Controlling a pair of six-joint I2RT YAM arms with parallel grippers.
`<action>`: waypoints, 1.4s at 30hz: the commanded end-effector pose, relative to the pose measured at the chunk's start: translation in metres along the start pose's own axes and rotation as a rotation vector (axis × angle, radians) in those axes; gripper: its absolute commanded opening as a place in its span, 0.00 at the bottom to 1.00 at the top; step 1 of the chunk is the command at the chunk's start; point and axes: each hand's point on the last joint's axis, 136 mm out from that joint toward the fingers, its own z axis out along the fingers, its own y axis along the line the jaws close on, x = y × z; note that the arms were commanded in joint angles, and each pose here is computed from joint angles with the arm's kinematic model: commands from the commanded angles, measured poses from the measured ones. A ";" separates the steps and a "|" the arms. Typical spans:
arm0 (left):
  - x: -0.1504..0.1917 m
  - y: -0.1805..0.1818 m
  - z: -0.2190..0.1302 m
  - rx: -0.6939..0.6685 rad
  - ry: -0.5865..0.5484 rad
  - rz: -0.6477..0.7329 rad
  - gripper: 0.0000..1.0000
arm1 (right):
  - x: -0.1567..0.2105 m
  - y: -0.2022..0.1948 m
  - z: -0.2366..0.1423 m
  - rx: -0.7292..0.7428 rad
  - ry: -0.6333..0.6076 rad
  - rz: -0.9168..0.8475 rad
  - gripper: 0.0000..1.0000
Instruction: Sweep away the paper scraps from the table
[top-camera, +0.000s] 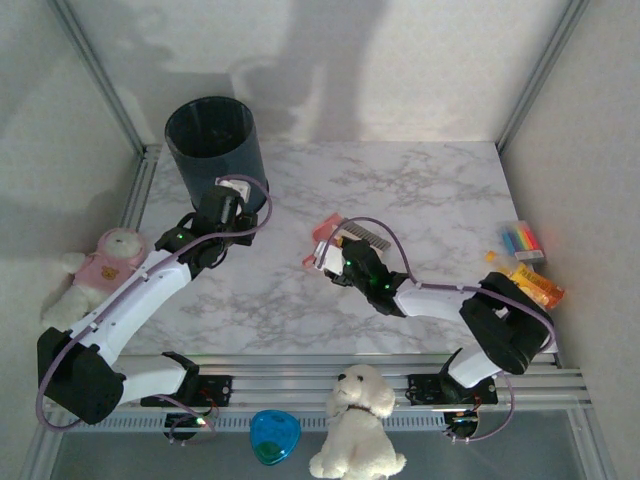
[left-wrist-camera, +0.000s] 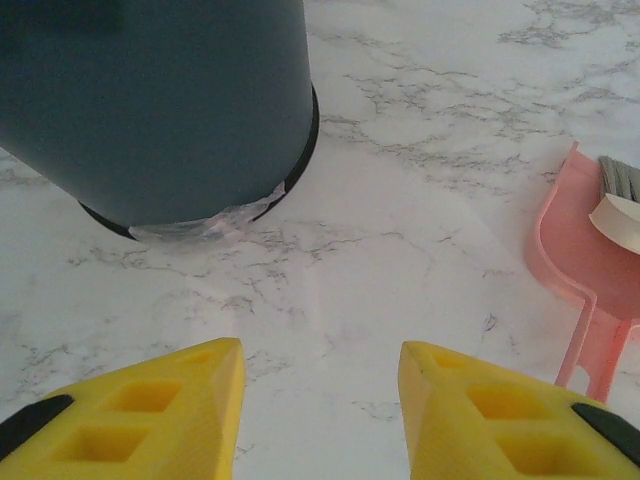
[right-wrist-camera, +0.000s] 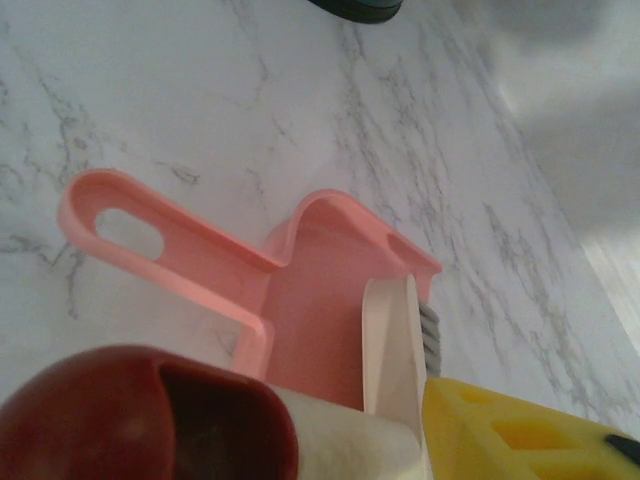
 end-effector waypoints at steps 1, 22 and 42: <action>0.001 0.005 0.001 -0.019 0.000 0.007 0.44 | -0.010 0.005 -0.009 -0.053 -0.023 0.004 0.56; 0.004 -0.001 0.003 0.014 0.023 0.014 0.45 | -0.006 -0.003 -0.027 -0.051 -0.010 0.003 0.56; -0.016 0.052 -0.008 -0.242 -0.268 -0.267 0.48 | 0.063 -0.106 -0.059 0.411 0.141 0.467 0.57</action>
